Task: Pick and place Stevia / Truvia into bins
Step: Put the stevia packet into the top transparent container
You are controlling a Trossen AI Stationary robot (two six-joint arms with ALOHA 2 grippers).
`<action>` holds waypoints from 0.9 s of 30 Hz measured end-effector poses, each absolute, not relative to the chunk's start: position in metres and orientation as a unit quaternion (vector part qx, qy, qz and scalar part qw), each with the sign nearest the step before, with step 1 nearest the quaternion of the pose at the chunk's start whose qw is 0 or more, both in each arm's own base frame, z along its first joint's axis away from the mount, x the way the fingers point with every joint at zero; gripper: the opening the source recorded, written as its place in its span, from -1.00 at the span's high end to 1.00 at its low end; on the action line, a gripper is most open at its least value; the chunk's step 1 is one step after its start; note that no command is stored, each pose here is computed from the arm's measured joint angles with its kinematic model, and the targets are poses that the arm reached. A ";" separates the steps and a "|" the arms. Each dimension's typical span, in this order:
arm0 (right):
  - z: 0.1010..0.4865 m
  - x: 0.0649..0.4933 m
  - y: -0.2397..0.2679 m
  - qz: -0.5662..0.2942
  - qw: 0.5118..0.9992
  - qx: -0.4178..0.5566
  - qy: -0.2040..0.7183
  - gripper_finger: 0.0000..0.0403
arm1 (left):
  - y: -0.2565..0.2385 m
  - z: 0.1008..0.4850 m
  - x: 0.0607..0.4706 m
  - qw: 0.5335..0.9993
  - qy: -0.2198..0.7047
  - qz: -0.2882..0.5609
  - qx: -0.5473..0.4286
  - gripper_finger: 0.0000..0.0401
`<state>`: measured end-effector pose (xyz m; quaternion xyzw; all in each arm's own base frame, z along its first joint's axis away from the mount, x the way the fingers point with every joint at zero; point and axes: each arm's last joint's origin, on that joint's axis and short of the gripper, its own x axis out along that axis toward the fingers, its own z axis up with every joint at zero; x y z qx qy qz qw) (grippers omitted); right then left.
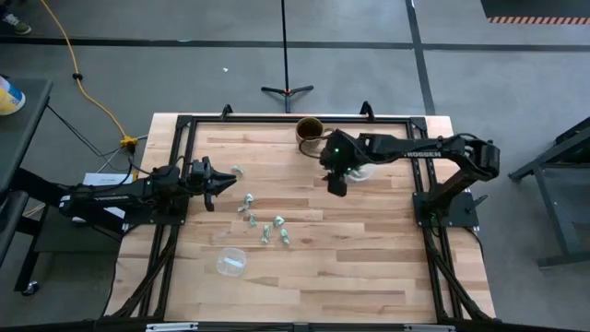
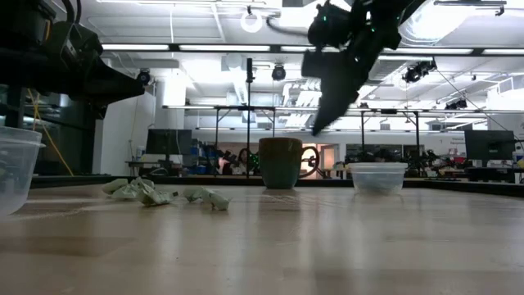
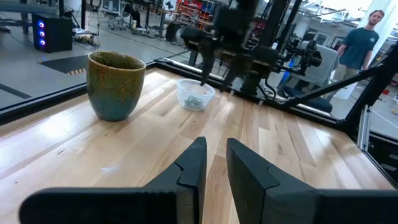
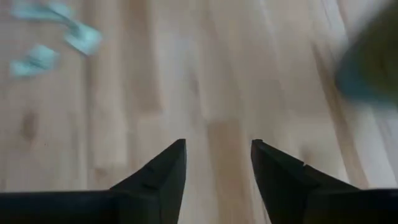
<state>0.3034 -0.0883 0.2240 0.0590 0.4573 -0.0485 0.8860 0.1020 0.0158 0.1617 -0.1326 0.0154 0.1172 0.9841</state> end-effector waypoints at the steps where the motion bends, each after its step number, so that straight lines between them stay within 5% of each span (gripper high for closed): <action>1: 0.226 0.307 -0.085 -0.039 0.894 0.045 0.444 0.14 | 0.016 0.162 0.102 0.984 0.016 0.117 -0.133 0.51; 8: 0.227 0.315 -0.070 -0.013 0.908 0.009 0.419 0.34 | 0.016 0.162 0.102 0.984 0.015 0.117 -0.133 0.51; 17: 0.196 0.320 -0.036 0.077 0.968 0.062 0.232 0.57 | 0.016 0.162 0.102 0.984 0.015 0.117 -0.133 0.51; 27: 0.192 0.344 0.023 0.074 0.966 -0.077 0.235 0.18 | 0.016 0.162 0.102 0.984 0.013 0.117 -0.133 0.51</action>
